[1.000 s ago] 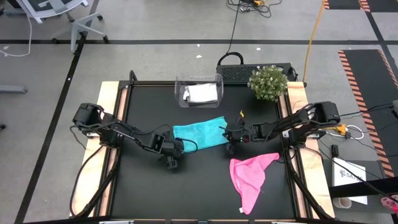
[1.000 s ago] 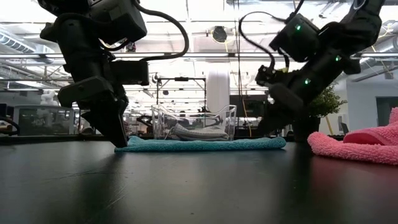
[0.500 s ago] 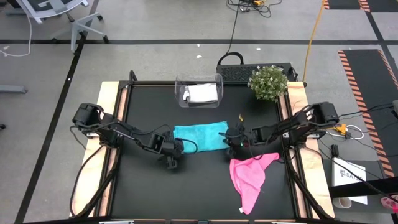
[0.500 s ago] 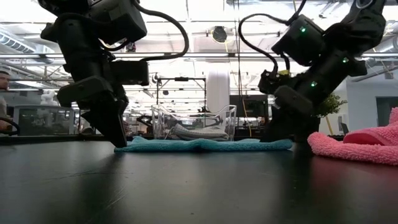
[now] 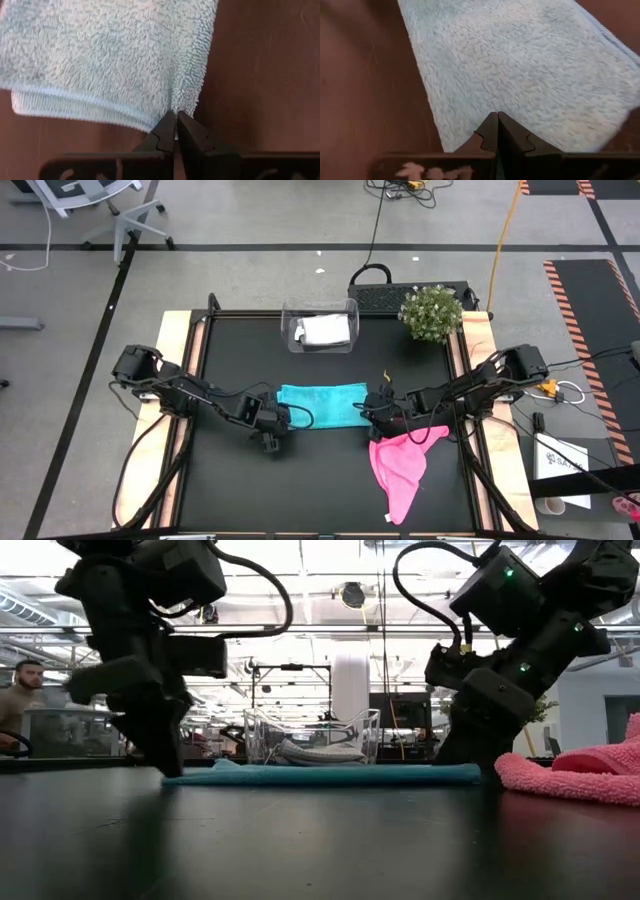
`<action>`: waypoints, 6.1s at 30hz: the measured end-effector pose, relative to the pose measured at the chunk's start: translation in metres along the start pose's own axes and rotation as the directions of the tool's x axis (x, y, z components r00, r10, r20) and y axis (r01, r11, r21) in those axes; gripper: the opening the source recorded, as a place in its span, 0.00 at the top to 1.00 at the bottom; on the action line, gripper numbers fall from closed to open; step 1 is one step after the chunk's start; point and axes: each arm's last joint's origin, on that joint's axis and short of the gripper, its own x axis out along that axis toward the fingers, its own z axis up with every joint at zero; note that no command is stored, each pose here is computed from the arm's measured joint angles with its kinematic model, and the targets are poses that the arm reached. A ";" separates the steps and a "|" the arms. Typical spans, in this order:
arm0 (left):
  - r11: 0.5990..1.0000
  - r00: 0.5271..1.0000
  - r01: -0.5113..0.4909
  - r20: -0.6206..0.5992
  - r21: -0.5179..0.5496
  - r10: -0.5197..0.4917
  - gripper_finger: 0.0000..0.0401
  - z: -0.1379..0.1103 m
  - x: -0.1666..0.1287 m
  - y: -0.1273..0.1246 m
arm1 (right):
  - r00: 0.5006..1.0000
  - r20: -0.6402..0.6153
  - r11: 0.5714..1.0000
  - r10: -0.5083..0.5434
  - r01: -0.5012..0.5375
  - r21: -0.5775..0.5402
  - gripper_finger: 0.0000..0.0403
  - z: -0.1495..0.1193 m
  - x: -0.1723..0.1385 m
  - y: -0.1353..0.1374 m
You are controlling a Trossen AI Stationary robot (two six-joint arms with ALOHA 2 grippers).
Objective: Fold microfiber towels
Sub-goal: Fold the light blue microfiber cloth
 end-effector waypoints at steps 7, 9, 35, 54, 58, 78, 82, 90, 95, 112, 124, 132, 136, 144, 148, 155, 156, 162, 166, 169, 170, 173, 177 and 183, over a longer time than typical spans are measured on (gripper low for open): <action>0.999 0.991 -0.014 0.133 -0.049 0.020 0.84 0.003 -0.042 0.008 | 0.993 0.113 0.996 0.031 -0.022 -0.086 1.00 0.030 -0.023 0.003; 0.995 0.980 -0.065 0.184 -0.073 0.078 0.81 0.005 -0.049 0.012 | 0.990 0.137 0.993 0.024 -0.008 -0.117 1.00 0.038 -0.028 0.001; 0.937 0.977 -0.165 0.077 -0.308 0.197 0.73 0.016 0.001 0.037 | 0.992 0.000 0.984 -0.125 0.124 0.131 0.58 0.046 -0.020 -0.061; 0.925 0.976 -0.171 0.069 -0.338 0.205 0.73 0.017 0.002 0.043 | 0.993 -0.100 0.992 -0.064 0.074 0.103 0.58 0.034 0.012 -0.068; 0.927 0.976 -0.171 0.069 -0.335 0.205 0.73 0.017 0.002 0.043 | 0.992 -0.103 0.990 -0.070 0.082 0.114 0.67 0.033 0.012 -0.069; 0.955 0.997 -0.019 0.072 -0.296 0.042 0.73 0.016 0.000 0.025 | 0.992 -0.106 0.987 -0.068 0.083 0.140 0.99 0.034 0.012 -0.070; 0.961 0.995 -0.062 0.055 -0.271 0.080 0.73 0.013 0.000 0.025 | 0.992 -0.107 0.987 -0.068 0.083 0.140 1.00 0.033 0.012 -0.070; 0.956 0.992 -0.104 0.035 -0.275 0.118 0.73 0.012 0.000 0.029 | 0.992 -0.106 0.985 -0.067 0.083 0.154 1.00 0.034 0.011 -0.070; 0.951 0.992 -0.107 0.034 -0.289 0.122 0.73 0.009 0.002 0.030 | 0.993 -0.103 0.985 -0.060 0.075 0.154 1.00 0.034 0.009 -0.070; 0.935 0.986 -0.088 0.104 -0.344 0.131 0.73 0.000 0.013 0.033 | 0.992 -0.107 0.974 -0.059 0.081 0.212 1.00 0.035 0.000 -0.070; 0.943 0.985 -0.086 0.112 -0.323 0.128 0.73 0.000 0.013 0.032 | 0.999 0.009 0.950 -0.037 0.032 0.310 1.00 0.051 -0.034 -0.066; 0.937 0.982 -0.058 0.147 -0.344 0.115 0.73 0.003 0.014 0.031 | 0.999 0.029 0.949 -0.035 0.024 0.315 1.00 0.054 -0.039 -0.066; 0.931 0.980 -0.049 0.161 -0.363 0.115 0.73 0.005 0.018 0.030 | 0.999 0.028 0.949 -0.036 0.025 0.314 1.00 0.054 -0.039 -0.066; 0.927 0.970 -0.002 0.224 -0.375 0.093 0.73 0.012 0.038 0.024 | 0.999 -0.019 0.949 -0.047 0.051 0.311 1.00 0.049 -0.039 -0.067; 0.928 0.971 0.002 0.224 -0.373 0.088 0.73 0.012 0.039 0.023 | 0.998 -0.028 0.949 -0.049 0.055 0.310 1.00 0.048 -0.039 -0.067; 0.928 0.971 0.004 0.222 -0.373 0.085 0.73 0.012 0.039 0.023 | 0.998 -0.027 0.944 -0.049 0.055 0.326 1.00 0.048 -0.039 -0.067; 0.927 0.971 0.004 0.222 -0.374 0.085 0.73 0.012 0.039 0.023 | 0.998 -0.027 0.941 -0.048 0.055 0.335 1.00 0.048 -0.039 -0.067; 0.928 0.971 0.007 0.225 -0.372 0.083 0.73 0.012 0.039 0.023 | 0.999 0.009 0.922 -0.038 0.032 0.386 1.00 0.052 -0.039 -0.066; 0.933 0.971 0.011 0.227 -0.359 0.075 0.73 0.012 0.039 0.023 | 0.999 0.028 0.908 -0.030 0.016 0.419 1.00 0.054 -0.039 -0.066; 0.946 0.975 0.016 0.215 -0.323 0.057 0.73 0.012 0.039 0.023 | 1.000 0.013 0.899 0.014 -0.018 0.437 1.00 0.061 -0.042 -0.063; 0.948 0.976 0.019 0.212 -0.316 0.052 0.73 0.012 0.039 0.022 | 1.000 0.007 0.899 0.028 -0.028 0.438 1.00 0.065 -0.043 -0.062; 0.954 0.977 0.020 0.209 -0.299 0.045 0.73 0.012 0.040 0.022 | 0.999 -0.018 0.902 0.040 -0.028 0.431 1.00 0.080 -0.052 -0.058; 0.965 0.978 0.021 0.205 -0.260 0.034 0.73 0.011 0.040 0.022 | 0.999 -0.006 0.914 0.035 -0.029 0.405 1.00 0.108 -0.067 -0.054; 0.976 0.979 0.016 0.202 -0.219 0.029 0.73 0.011 0.040 0.022 | 0.997 0.062 0.905 0.042 -0.064 0.421 1.00 0.133 -0.081 -0.052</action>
